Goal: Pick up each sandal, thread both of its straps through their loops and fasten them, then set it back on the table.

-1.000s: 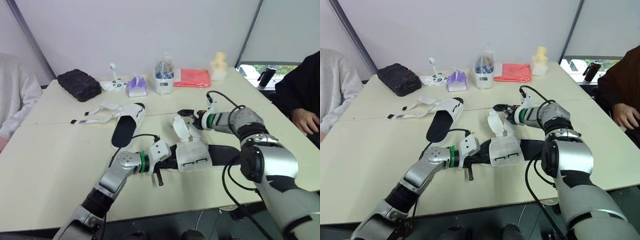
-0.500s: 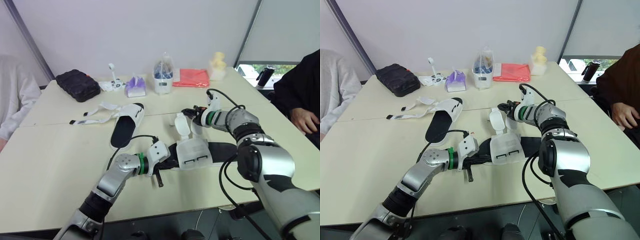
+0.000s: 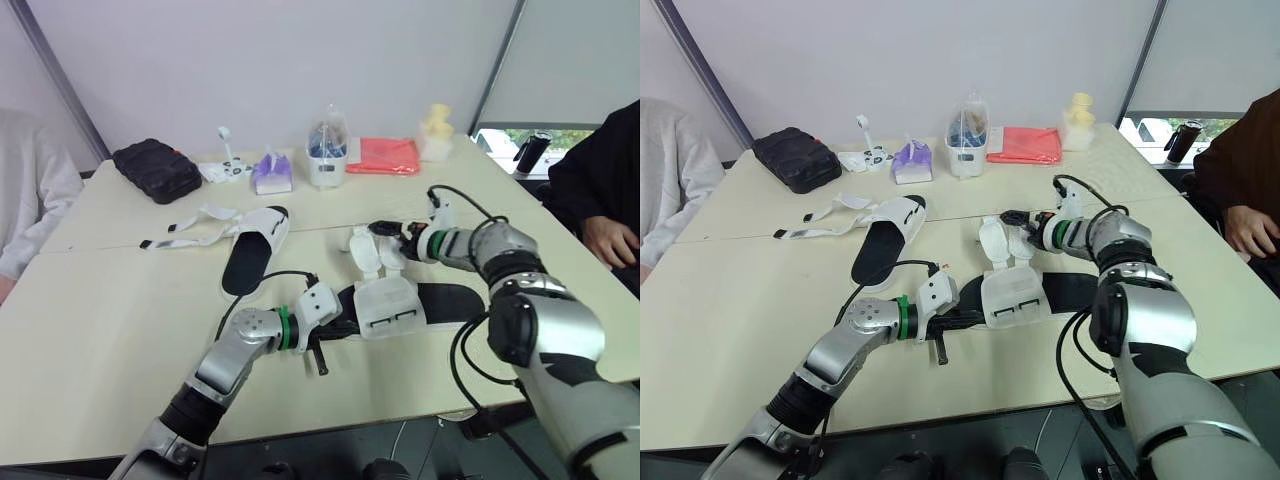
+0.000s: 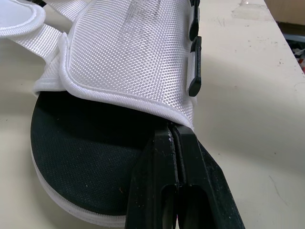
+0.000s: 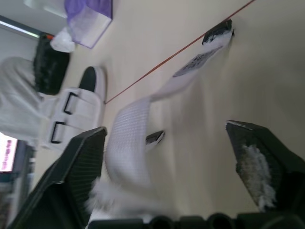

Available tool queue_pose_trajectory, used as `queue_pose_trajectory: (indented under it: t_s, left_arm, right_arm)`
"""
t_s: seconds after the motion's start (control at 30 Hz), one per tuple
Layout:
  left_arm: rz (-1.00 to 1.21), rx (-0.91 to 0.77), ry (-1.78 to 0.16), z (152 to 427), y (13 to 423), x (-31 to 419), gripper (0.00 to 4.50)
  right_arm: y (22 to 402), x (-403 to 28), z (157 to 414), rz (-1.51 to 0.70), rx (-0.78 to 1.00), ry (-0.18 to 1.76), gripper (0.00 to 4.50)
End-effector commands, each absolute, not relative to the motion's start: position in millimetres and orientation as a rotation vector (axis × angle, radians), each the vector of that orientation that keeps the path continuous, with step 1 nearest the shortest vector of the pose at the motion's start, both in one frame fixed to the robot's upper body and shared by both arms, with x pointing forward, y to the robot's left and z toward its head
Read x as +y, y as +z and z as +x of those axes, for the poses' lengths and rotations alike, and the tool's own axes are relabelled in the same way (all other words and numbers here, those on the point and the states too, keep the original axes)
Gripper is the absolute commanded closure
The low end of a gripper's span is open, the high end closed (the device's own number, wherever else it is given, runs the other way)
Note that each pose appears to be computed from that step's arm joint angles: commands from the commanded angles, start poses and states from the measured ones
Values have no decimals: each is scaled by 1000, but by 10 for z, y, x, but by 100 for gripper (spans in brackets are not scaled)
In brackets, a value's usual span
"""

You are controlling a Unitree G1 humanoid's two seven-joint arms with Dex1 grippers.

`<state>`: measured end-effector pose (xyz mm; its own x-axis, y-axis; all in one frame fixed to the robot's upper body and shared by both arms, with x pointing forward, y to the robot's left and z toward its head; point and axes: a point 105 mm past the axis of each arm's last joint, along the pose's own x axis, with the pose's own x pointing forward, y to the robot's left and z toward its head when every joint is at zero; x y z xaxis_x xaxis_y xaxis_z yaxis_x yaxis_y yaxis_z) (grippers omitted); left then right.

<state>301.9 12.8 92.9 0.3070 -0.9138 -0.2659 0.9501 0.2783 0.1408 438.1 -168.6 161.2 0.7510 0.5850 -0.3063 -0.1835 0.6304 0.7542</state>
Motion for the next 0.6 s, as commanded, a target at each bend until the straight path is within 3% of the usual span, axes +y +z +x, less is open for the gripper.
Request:
queue_pose_trajectory:
  t_s: [0.03,0.33,0.43,0.6]
  left_arm:
    - [296,118,-1280,2952,963,75,450]
    - [300,111,-1291,2951,978,31,450]
    - [299,111,-1286,2953,975,35,450]
    - [290,112,-1269,2956,971,51,450]
  right_arm:
    - [1910,-1746,4370,868,482,541,42]
    - [1914,-1662,4401,980,462,545,42]
    - [1927,-1578,4415,971,472,556,120]
    - [1968,-1473,4437,925,456,593,372]
